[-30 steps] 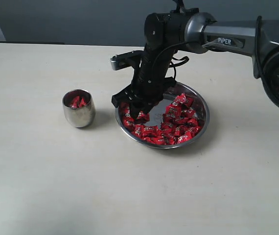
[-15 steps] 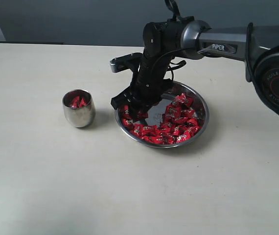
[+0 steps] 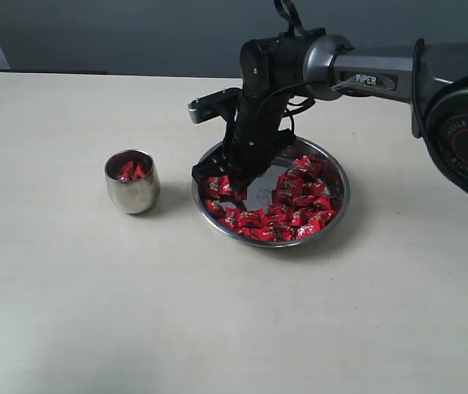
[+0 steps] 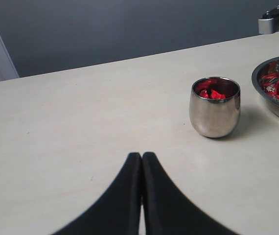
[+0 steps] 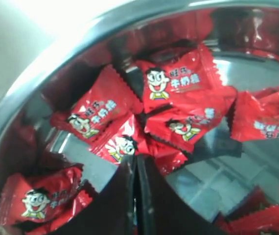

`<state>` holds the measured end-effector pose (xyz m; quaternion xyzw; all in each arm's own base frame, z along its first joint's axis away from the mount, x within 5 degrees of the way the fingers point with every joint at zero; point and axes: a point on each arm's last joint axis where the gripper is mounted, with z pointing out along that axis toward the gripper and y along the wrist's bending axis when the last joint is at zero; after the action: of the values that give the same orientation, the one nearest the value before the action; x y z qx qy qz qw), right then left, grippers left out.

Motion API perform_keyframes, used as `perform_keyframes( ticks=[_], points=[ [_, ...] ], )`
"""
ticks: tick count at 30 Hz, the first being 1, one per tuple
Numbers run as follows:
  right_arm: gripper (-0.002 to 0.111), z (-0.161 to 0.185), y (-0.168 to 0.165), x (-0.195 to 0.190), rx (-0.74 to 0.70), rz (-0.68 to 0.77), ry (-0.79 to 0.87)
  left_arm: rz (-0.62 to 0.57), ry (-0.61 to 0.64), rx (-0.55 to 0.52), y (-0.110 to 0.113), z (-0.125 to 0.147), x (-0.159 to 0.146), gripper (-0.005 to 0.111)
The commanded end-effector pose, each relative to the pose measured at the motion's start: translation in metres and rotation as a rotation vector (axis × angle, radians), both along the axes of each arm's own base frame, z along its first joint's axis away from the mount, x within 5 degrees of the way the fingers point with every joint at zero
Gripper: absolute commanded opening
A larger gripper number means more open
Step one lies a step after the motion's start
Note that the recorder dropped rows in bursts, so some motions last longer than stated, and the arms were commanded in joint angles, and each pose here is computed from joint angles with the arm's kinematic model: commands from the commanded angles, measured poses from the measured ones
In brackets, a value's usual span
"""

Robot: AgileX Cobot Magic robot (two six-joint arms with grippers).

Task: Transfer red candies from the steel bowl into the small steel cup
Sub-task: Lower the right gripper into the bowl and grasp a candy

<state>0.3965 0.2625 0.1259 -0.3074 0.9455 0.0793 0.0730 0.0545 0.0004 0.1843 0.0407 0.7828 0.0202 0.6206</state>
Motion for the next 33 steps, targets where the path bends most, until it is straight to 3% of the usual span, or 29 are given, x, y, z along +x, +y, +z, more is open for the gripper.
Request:
perform_keyframes(
  ticks=[1,11,20,33],
  points=[
    [-0.001,0.018,-0.002,0.002,0.017,-0.003,-0.042,-0.01,-0.012,-0.007,-0.001,0.001,0.0,0.0],
    [0.0,0.034,-0.007,0.002,-0.02,0.022,-0.083,-0.01,-0.012,-0.007,-0.001,0.001,0.0,0.0],
    [0.045,0.034,-0.006,-0.001,-0.014,0.093,-0.069,-0.01,-0.012,-0.007,-0.001,0.001,0.0,0.0],
    [0.045,0.003,0.0,0.003,0.007,0.061,-0.038,-0.01,-0.012,-0.007,-0.001,0.001,0.0,0.0]
  ],
)
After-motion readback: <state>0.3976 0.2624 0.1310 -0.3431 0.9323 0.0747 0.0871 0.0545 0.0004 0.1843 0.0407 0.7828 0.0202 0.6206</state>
